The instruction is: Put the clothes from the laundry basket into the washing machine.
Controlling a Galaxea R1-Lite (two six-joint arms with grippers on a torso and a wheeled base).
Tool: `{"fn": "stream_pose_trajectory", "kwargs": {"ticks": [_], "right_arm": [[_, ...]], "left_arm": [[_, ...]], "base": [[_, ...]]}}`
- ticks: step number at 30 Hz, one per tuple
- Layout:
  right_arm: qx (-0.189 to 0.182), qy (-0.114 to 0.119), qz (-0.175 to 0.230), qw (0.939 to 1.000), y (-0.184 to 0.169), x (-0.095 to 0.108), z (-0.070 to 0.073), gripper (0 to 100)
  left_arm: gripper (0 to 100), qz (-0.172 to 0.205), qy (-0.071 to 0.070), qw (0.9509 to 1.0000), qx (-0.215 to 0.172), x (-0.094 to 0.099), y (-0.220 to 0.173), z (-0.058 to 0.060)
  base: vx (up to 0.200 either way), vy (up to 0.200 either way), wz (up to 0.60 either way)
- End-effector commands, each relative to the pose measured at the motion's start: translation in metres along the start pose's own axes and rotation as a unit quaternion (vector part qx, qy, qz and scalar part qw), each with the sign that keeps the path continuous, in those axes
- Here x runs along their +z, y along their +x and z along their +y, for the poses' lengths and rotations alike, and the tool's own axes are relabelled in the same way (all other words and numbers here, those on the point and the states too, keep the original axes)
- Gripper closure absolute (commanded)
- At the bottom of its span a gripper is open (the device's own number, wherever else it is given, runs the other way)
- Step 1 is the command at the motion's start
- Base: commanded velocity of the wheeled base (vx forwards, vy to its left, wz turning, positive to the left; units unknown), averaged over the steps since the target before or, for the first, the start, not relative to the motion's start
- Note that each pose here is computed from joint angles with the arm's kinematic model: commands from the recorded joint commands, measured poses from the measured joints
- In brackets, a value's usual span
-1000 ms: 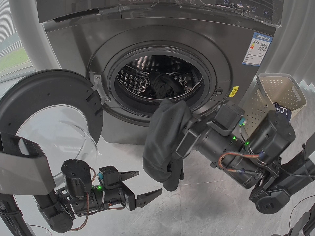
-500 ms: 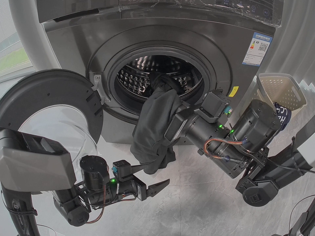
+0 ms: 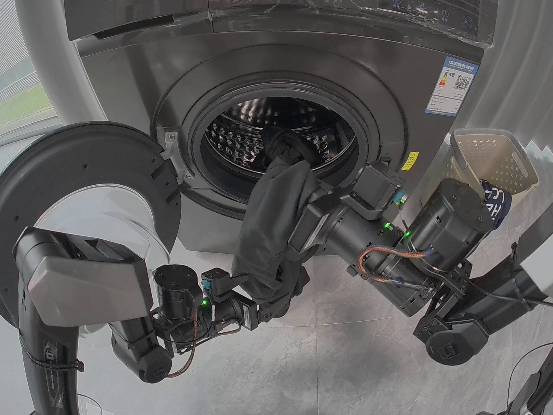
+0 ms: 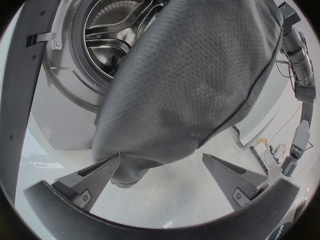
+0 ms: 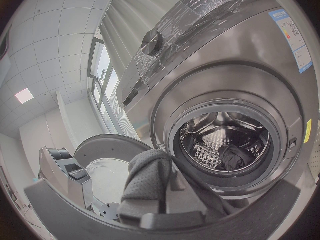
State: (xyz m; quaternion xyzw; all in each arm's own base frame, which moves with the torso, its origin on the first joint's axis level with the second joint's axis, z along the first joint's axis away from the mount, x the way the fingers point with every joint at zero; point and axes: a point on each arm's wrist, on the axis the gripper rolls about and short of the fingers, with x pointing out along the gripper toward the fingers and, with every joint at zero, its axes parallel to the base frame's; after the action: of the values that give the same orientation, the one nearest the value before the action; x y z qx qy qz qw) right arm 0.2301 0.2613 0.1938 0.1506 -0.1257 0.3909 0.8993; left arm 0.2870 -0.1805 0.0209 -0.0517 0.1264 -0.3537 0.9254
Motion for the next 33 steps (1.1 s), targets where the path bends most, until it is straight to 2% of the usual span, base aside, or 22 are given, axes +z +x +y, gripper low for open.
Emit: {"fn": "stream_pose_trajectory", "kwargs": {"ticks": [1, 9, 10, 18, 24, 27, 33], "right_arm": [[0.002, 0.001, 0.0, 1.0, 0.0, 0.0, 0.001, 100], [0.003, 0.002, 0.002, 1.0, -0.004, 0.001, 0.003, 100], [0.003, 0.002, 0.003, 1.0, -0.005, 0.001, 0.003, 100], [-0.002, 0.0, 0.004, 1.0, -0.009, 0.004, 0.0, 100], [-0.008, -0.002, 0.003, 1.0, -0.014, 0.009, -0.004, 100], [-0.012, -0.003, 0.005, 0.9999, -0.015, 0.008, -0.007, 100], [-0.008, -0.002, 0.004, 1.0, -0.012, 0.007, -0.004, 100]], "left_arm": [[0, -0.006, -0.001, 1.0, 0.005, 0.001, 0.005, 0.004], [0, -0.013, 0.001, 0.9999, 0.005, 0.003, 0.007, 0.004], [100, -0.015, 0.001, 0.9999, 0.005, 0.003, 0.009, 0.004], [100, -0.026, 0.001, 0.9995, 0.017, 0.006, 0.013, 0.005], [100, -0.048, 0.0, 0.9988, 0.013, 0.025, 0.001, 0.0], [100, -0.043, -0.001, 0.999, 0.008, 0.027, -0.007, -0.003], [100, -0.002, -0.001, 1.0, -0.006, 0.008, -0.012, -0.006]], "base": [[0.0, 0.0, 0.0], [0.0, 0.0, 0.0], [0.0, 0.0, 0.0], [0.0, 0.0, 0.0], [0.0, 0.0, 0.0], [0.0, 0.0, 0.0], [0.0, 0.0, 0.0]]}}
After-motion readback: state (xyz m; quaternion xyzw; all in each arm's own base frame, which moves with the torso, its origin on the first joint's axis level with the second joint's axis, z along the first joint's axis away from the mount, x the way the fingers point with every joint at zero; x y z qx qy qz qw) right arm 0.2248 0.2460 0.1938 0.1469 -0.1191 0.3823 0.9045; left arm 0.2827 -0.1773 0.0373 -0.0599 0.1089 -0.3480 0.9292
